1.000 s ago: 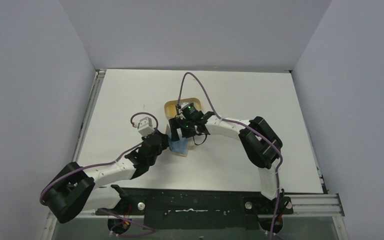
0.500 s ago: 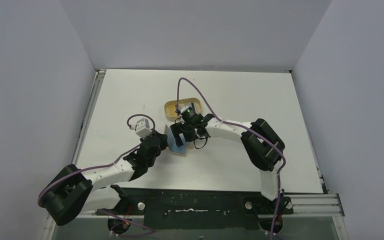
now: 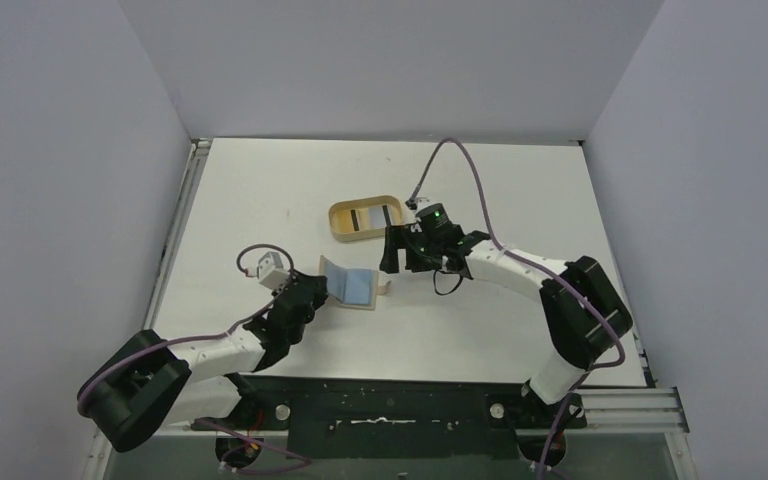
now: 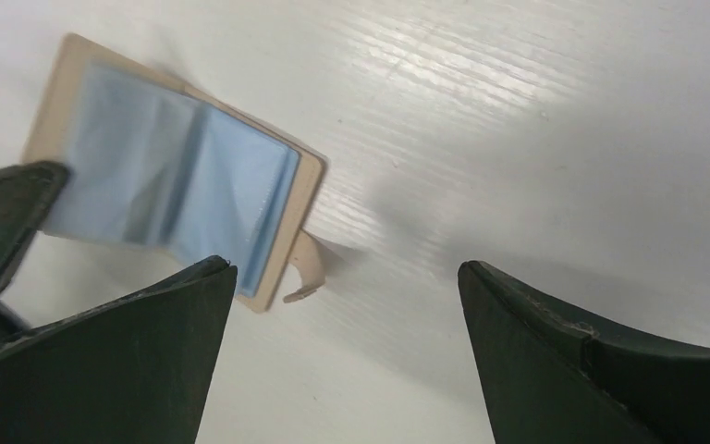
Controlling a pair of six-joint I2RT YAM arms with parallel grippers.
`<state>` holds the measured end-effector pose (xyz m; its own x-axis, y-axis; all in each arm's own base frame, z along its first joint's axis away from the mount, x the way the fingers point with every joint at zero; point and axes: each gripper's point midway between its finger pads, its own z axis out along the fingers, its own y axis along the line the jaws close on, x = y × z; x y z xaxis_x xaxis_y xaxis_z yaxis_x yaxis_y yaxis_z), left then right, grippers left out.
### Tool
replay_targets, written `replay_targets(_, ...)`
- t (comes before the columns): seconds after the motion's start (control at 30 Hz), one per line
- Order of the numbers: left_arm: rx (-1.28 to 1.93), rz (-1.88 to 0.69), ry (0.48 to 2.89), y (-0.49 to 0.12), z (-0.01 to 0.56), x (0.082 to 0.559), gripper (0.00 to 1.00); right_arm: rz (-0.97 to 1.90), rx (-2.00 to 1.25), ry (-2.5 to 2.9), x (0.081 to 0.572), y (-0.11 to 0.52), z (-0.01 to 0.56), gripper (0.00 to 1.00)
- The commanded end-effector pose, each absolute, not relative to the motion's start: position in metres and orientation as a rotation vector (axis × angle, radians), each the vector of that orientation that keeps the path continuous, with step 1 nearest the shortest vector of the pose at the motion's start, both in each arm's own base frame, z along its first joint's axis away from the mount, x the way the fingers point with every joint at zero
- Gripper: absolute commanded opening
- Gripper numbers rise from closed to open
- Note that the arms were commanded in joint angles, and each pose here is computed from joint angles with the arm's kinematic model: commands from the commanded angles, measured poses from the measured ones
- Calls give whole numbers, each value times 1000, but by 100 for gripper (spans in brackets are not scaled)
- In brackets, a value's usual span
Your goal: Take the credit cards out of the card holder
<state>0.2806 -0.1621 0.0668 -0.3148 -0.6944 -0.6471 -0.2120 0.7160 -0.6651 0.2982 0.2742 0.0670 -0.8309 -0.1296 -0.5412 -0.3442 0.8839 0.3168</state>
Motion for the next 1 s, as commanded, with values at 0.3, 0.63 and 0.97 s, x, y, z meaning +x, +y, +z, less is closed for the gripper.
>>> replay_targets(0.3, -1079, -898, 1573, -148, 102, 296, 0, 1271, -28, 2209, 321, 348, 97, 96)
replay_targets(0.63, -1216, -1146, 1460, -147, 113, 306, 0, 1394, 82, 2167, 323, 359, 78, 96)
replay_targets(0.97, -1185, -1350, 1367, -168, 143, 320, 0, 1443, 127, 2140, 324, 358, 71, 96)
